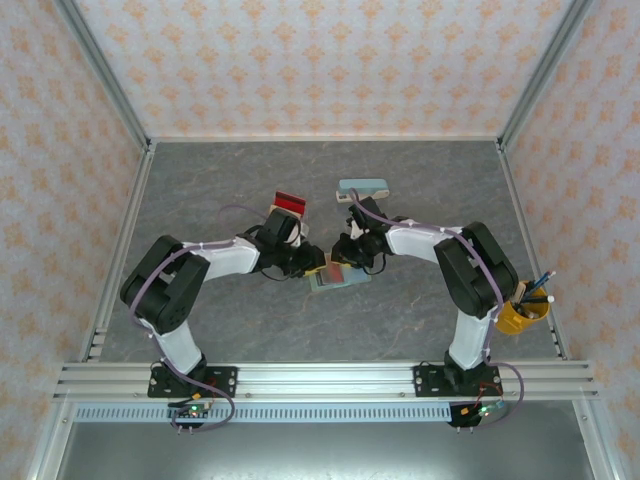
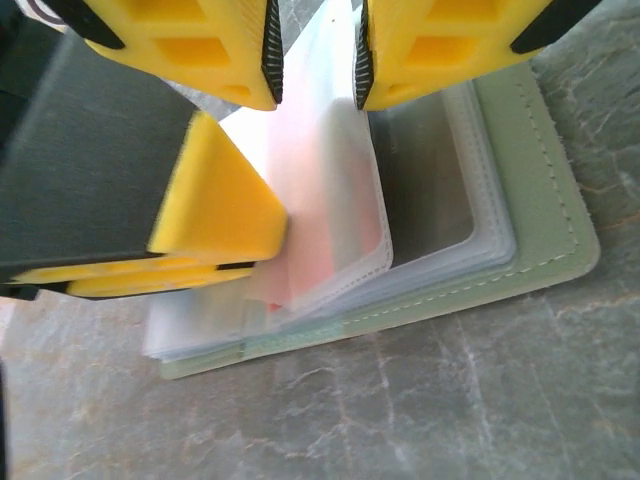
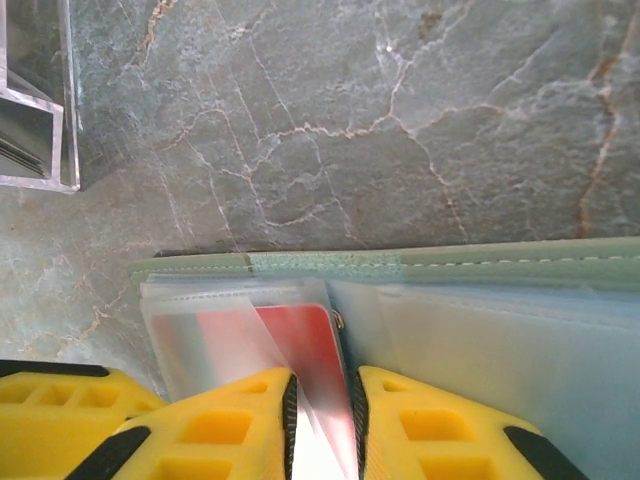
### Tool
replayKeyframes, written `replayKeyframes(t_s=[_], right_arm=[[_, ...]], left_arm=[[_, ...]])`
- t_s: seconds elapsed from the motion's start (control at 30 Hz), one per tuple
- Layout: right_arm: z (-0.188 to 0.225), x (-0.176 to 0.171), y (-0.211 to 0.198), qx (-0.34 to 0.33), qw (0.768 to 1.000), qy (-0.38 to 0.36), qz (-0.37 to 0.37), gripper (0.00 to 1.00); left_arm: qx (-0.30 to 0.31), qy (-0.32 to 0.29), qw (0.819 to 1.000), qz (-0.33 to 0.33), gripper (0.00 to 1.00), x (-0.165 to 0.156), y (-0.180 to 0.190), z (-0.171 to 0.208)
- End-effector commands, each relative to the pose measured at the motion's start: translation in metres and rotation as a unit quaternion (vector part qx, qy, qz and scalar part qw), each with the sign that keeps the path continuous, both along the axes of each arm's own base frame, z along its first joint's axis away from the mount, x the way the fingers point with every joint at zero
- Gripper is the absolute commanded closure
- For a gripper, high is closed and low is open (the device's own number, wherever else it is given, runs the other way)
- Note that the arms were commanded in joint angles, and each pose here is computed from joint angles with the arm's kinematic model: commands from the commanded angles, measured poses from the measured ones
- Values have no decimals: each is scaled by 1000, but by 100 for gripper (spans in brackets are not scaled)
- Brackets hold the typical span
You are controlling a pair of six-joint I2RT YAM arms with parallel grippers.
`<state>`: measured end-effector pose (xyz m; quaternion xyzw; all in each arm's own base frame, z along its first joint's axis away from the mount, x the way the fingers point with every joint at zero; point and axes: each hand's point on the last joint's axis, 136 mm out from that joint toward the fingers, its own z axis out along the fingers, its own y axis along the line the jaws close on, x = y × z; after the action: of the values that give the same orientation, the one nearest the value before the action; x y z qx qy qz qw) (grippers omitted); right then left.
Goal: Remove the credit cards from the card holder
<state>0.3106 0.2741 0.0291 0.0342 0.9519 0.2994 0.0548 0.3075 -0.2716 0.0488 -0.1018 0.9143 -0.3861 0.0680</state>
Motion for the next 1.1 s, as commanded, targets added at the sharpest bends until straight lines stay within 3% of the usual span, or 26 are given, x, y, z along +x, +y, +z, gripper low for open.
replayKeyframes(t_s=[0.0, 0.67, 1.07], right_arm=[[12, 1, 4, 21, 1000, -9, -5, 76], [20, 5, 0, 33, 999, -17, -23, 76], [45, 10, -14, 36, 996, -56, -52, 73]], left_arm=[[-32, -30, 999, -8, 70, 5, -6, 22], [-58, -24, 998, -18, 70, 10, -24, 19], [-72, -35, 996, -30, 70, 15, -38, 29]])
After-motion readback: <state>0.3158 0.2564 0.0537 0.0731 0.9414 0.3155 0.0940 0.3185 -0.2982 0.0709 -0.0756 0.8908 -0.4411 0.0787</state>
